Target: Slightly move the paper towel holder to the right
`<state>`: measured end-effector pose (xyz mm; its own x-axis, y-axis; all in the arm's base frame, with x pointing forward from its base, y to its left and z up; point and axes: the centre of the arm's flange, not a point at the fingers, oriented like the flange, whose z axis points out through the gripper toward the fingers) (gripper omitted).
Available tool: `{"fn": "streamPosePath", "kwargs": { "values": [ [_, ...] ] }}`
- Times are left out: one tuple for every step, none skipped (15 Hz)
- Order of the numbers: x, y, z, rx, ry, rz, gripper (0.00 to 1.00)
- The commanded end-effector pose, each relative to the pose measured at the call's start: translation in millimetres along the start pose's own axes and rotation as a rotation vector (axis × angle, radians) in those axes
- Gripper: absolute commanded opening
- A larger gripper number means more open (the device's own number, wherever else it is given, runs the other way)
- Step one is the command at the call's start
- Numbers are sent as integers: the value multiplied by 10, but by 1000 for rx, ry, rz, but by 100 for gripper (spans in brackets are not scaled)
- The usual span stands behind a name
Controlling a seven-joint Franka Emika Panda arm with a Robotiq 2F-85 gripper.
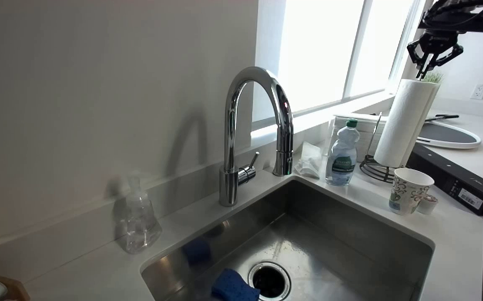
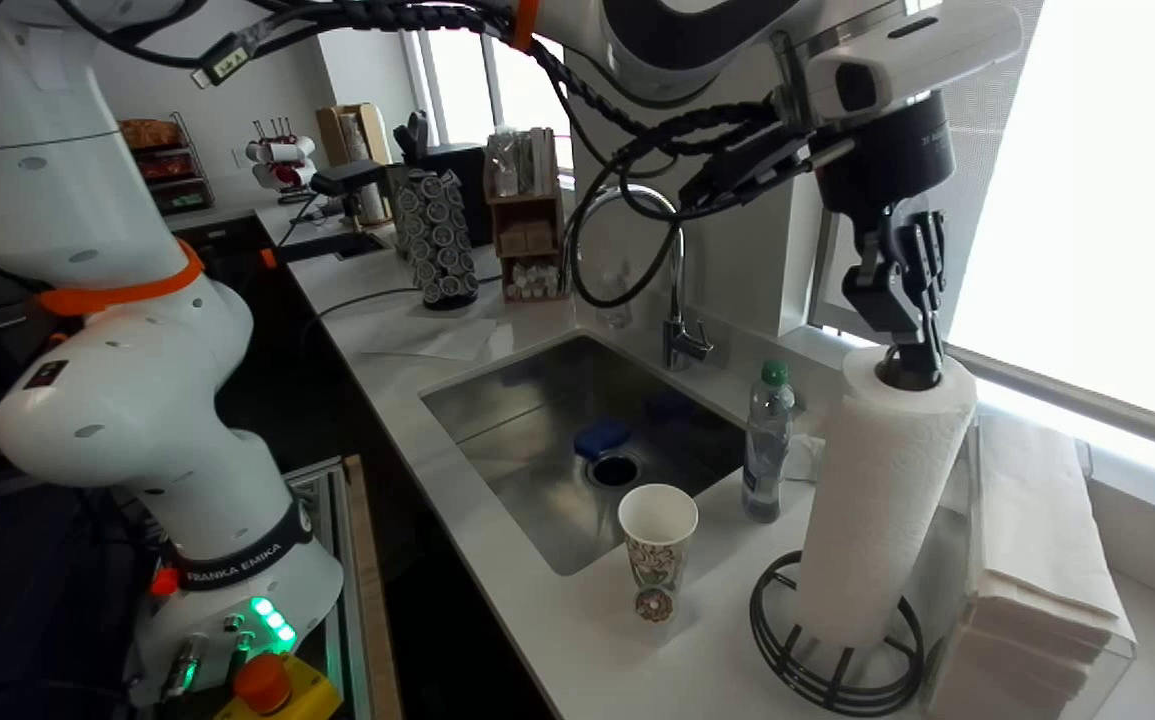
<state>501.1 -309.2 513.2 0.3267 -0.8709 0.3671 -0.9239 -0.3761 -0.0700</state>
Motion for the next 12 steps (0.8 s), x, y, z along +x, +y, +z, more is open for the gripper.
{"fn": "streamPosePath", "kwargs": {
  "values": [
    [64, -13, -6, 33, 91, -8, 2],
    [67, -17, 16, 40, 104, -13, 2],
    [71, -22, 32, 45, 118, -16, 2],
    [80, -28, 37, 56, 138, -21, 2],
    [82, -37, 40, 60, 160, -28, 2],
    [76, -46, 46, 64, 178, -39, 2],
    [68, -54, 65, 63, 194, -50, 2],
    [49, -60, 80, 61, 196, -60, 2],
    [14, -72, 92, 54, 190, -69, 2],
    [-23, -86, 89, 45, 181, -75, 2],
    [-43, -98, 76, 40, 181, -80, 2],
    [-66, -117, 64, 32, 179, -83, 2]
  ]
}}
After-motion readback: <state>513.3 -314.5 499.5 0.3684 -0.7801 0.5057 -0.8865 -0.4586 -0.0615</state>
